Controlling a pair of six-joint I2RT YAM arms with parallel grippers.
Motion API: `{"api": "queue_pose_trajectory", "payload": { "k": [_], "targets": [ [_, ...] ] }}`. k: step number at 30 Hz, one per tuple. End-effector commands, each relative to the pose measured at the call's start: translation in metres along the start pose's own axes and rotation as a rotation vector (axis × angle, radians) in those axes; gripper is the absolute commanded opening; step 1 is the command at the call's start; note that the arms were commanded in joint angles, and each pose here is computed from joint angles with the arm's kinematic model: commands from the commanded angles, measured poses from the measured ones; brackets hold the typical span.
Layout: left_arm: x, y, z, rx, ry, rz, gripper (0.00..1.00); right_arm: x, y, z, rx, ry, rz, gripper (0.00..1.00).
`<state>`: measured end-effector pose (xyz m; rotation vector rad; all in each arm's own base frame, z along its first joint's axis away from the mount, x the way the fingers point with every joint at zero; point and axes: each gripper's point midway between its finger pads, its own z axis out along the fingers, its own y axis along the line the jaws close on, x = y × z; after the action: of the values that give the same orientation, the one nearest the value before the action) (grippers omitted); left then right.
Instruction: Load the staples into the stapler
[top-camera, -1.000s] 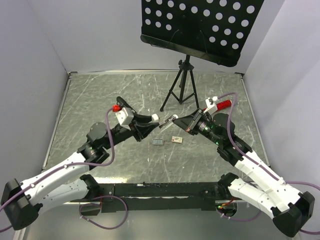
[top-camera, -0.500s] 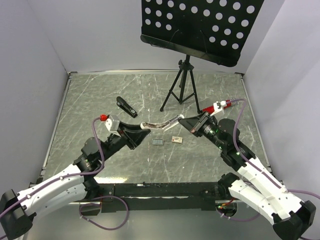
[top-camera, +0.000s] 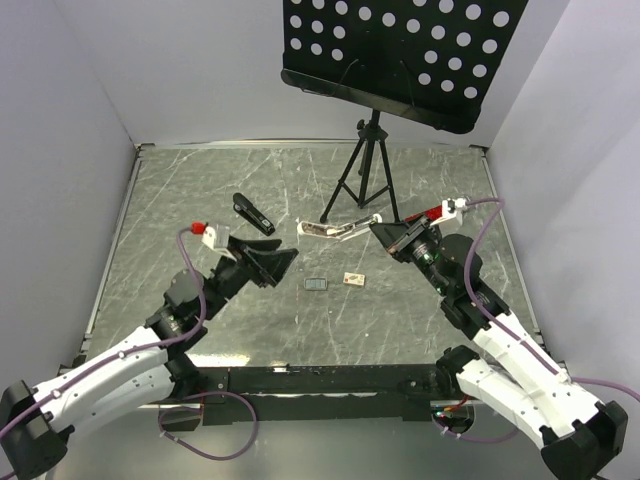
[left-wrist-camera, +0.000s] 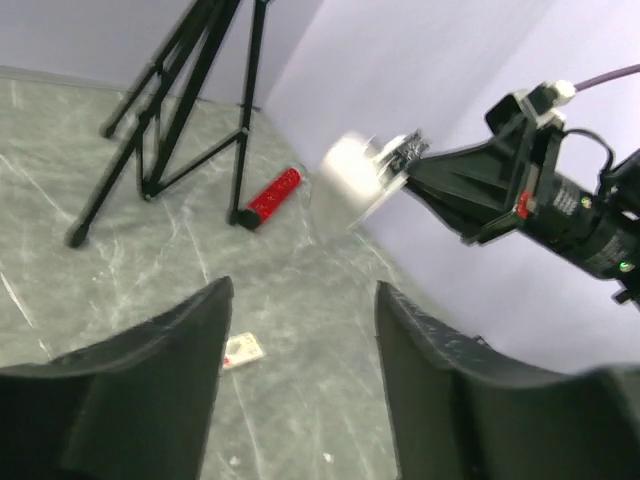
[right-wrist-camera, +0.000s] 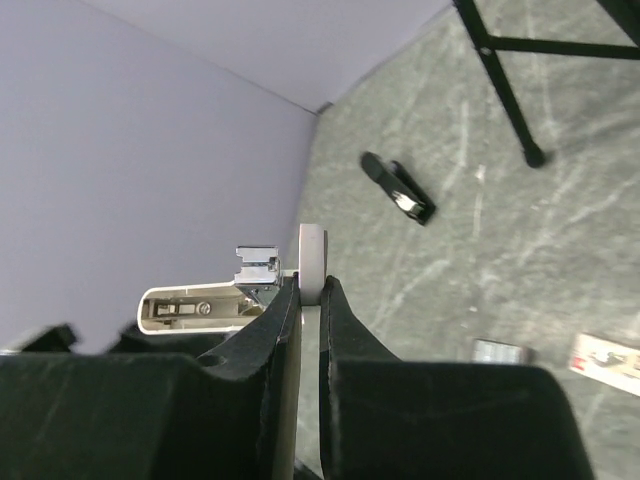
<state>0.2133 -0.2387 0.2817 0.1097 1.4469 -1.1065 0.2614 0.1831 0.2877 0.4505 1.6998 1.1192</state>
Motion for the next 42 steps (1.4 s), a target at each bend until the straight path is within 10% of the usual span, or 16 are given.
{"api": "queue_pose_trajectory", "payload": {
  "k": [1,10,15,28,42],
  "targets": [
    [-0.041,-0.011,0.012,-0.063,-0.014,0.080,0.73,-0.007,0.009,0.001,-0.036,-0.020,-0.070,0.00],
    [-0.028,-0.001,0.047,-0.311,0.356,0.122,0.84,0.009,-0.005,0.008,-0.007,0.040,-0.087,0.00],
    [-0.021,-0.033,0.069,-0.190,0.507,0.124,0.86,0.018,-0.009,0.011,-0.004,0.080,-0.098,0.00],
    [0.046,-0.023,0.081,-0.078,0.892,0.526,0.62,0.040,-0.016,0.017,-0.007,0.171,-0.066,0.00],
    [0.073,-0.014,0.076,-0.015,1.050,0.600,0.41,0.045,-0.014,0.014,-0.019,0.188,-0.067,0.00]
  ]
}}
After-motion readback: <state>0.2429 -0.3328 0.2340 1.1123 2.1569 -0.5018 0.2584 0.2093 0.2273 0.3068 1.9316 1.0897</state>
